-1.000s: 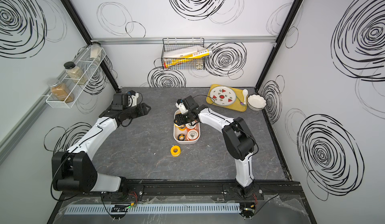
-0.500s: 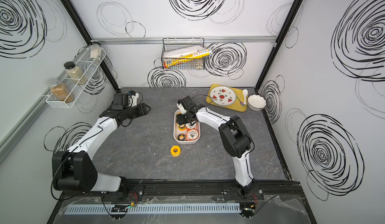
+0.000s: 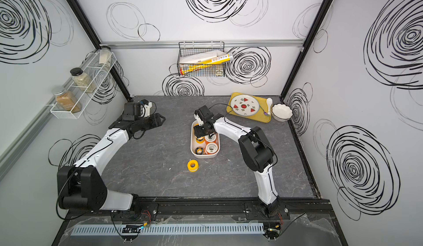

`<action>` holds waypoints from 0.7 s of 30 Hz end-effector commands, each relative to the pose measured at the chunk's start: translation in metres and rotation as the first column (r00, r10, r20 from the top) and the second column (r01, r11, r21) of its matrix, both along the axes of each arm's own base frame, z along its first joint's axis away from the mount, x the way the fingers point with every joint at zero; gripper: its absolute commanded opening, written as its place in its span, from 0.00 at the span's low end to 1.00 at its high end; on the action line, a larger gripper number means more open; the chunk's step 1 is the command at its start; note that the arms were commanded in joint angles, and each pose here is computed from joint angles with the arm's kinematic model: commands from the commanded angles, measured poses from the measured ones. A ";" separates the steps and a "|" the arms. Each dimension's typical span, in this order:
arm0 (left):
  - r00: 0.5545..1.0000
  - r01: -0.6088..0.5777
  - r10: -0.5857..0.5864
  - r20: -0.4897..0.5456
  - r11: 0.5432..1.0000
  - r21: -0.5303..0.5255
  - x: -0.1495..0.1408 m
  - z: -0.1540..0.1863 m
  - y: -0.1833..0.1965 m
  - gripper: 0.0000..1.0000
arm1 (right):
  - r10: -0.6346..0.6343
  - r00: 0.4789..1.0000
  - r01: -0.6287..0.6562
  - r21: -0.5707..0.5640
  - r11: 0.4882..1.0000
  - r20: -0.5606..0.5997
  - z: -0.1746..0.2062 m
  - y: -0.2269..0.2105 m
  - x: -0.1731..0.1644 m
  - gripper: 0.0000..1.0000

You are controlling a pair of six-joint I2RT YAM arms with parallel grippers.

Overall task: Put the sealing tape into the storage box
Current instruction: Place the sealing tape in the storage box.

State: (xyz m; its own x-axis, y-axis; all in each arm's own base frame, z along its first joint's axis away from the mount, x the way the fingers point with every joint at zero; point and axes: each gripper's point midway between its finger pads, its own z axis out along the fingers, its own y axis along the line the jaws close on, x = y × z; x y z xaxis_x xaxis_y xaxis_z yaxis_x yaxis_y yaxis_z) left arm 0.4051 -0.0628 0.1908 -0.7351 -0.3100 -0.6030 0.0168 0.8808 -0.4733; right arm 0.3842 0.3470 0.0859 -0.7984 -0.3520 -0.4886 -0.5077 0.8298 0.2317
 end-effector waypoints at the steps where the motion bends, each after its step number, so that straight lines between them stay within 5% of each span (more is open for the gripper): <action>1: 1.000 -0.002 0.003 0.017 1.000 -0.014 0.006 0.004 0.002 0.59 | 0.008 1.000 -0.008 -0.040 0.999 -0.004 -0.003 0.001 -0.001 0.56; 21: 1.000 0.000 0.001 0.013 1.000 -0.021 0.006 0.003 0.003 0.59 | 0.016 1.000 -0.016 -0.109 0.994 -0.006 -0.013 0.003 -0.002 0.59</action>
